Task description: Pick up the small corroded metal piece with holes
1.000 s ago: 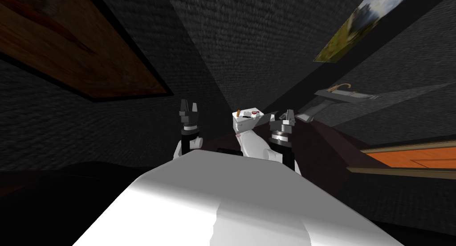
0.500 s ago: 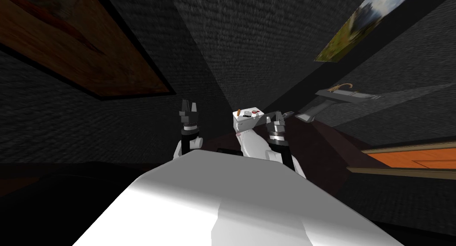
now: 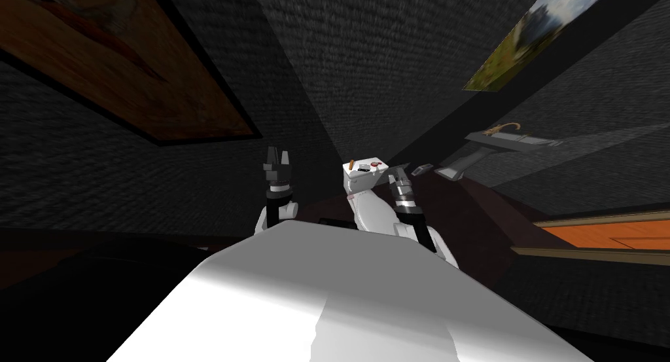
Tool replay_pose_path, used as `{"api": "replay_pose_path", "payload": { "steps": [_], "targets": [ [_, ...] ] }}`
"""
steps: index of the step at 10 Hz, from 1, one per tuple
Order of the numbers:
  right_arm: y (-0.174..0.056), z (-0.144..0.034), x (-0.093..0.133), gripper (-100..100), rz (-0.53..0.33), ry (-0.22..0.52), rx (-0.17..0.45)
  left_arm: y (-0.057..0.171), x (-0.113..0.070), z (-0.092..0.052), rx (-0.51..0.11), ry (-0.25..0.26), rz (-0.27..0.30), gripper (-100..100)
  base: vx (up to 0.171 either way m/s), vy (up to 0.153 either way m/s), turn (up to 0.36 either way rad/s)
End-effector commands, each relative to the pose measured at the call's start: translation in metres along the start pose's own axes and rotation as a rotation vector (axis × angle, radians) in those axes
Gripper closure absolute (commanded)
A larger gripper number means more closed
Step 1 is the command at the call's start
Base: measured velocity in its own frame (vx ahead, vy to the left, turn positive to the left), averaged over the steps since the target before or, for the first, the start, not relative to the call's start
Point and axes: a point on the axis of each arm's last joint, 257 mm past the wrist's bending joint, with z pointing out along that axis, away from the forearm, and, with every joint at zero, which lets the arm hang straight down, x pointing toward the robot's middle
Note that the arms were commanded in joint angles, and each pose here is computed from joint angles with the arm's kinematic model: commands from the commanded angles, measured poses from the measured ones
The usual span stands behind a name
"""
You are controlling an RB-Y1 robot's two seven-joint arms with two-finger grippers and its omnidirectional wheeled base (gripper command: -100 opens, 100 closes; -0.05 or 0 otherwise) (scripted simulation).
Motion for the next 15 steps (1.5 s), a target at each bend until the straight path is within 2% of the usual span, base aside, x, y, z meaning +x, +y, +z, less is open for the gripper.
{"api": "replay_pose_path", "payload": {
  "steps": [1, 2, 3, 5, 6, 8, 9, 10, 11, 13, 14, 15],
  "targets": [
    [-0.019, -0.004, 0.007, -100, -0.080, 0.053, 0.037, 0.000, 0.000, 0.000, 0.000, 0.000, 0.000, 0, -0.055, 0.008, 0.041],
    [-0.031, -0.007, 0.009, -100, -0.132, 0.084, 0.060, 0.000, 0.000, 0.000, 0.000, 0.000, 0.000, 0, -0.062, 0.014, 0.045],
    [-0.031, -0.007, 0.009, -100, -0.143, 0.098, 0.060, 0.000, 0.000, 0.000, 0.000, 0.000, 0.000, 0, -0.038, 0.008, 0.011],
    [-0.058, -0.014, 0.012, -100, -0.259, 0.168, 0.107, 0.000, 0.000, 0.000, 0.000, 0.000, 0.000, 0, -0.035, 0.018, 0.039],
    [-0.058, -0.014, 0.012, -100, -0.272, 0.183, 0.106, 0.000, 0.000, 0.000, 0.000, 0.000, 0.000, 0, -0.032, 0.019, 0.021],
    [-0.086, -0.023, 0.011, -100, -0.396, 0.258, 0.150, 0.000, 0.000, 0.000, 0.000, 0.000, 0.000, 0, -0.028, 0.022, 0.057],
    [-0.086, -0.024, 0.010, -100, -0.410, 0.273, 0.149, 0.000, 0.000, 0.000, 0.000, 0.000, 0.000, 0, -0.023, 0.020, 0.023],
    [-0.101, -0.029, 0.008, -100, -0.473, 0.311, 0.170, 0.000, 0.000, 0.000, 0.000, 0.000, 0.000, 0, -0.021, 0.027, 0.059],
    [-0.101, -0.029, 0.008, -100, -0.483, 0.321, 0.169, 0.000, 0.000, 0.000, 0.000, 0.000, 0.000, 0, -0.012, 0.023, 0.029],
    [-0.131, -0.043, 0.002, -100, -0.614, 0.405, 0.210, 0.000, 0.000, 0.000, 0.000, 0.000, 0.000, 0, -0.007, 0.041, 0.091],
    [-0.131, -0.043, 0.000, -100, -0.631, 0.422, 0.208, 0.000, 0.000, 0.000, 0.000, 0.000, 0.000, 0, 0.001, 0.034, 0.026],
    [-0.146, -0.051, -0.004, -100, -0.697, 0.467, 0.228, 0.000, 0.000, 0.000, 0.000, 0.000, 0.000, 0, 0.002, 0.036, 0.071]
  ]
}}
